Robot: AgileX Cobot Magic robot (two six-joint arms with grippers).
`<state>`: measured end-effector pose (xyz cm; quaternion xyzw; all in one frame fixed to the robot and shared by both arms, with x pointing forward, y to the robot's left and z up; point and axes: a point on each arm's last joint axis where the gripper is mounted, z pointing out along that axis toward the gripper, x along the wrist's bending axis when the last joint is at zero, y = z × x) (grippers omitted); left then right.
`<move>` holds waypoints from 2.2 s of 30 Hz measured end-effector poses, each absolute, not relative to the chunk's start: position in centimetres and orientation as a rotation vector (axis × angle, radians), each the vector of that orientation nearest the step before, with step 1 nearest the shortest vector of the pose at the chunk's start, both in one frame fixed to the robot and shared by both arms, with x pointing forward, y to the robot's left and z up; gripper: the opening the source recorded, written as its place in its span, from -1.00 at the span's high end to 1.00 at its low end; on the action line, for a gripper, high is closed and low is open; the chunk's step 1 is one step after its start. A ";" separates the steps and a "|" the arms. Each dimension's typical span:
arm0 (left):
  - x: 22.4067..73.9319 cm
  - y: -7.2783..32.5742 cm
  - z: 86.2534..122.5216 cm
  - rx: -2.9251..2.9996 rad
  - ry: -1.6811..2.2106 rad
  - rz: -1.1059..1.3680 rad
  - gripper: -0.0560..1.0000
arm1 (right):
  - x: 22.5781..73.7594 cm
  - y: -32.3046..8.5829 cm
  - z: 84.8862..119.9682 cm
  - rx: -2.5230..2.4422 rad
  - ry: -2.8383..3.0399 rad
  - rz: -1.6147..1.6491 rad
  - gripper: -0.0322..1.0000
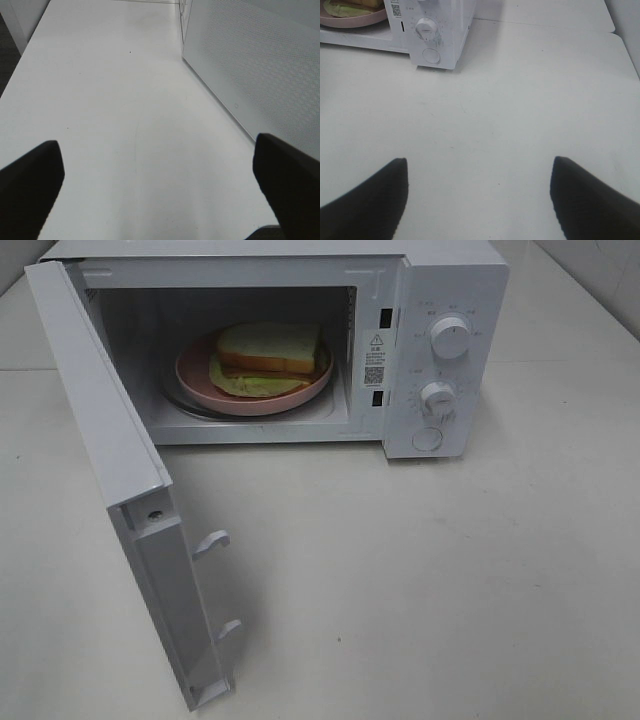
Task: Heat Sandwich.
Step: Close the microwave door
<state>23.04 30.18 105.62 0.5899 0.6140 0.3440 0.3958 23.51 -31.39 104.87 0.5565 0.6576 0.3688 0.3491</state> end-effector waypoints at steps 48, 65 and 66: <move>23.0 30.2 105.6 1.495 1.556 0.872 -0.95 | 23.5 -31.4 104.9 1.442 1.704 0.956 -0.53; 25.7 30.0 107.0 1.510 1.571 0.860 -0.86 | 23.5 -31.4 104.9 1.442 1.704 0.956 -0.53; 26.1 30.0 107.0 1.515 1.577 0.855 -0.83 | 23.5 -31.4 104.9 1.442 1.704 0.957 -0.53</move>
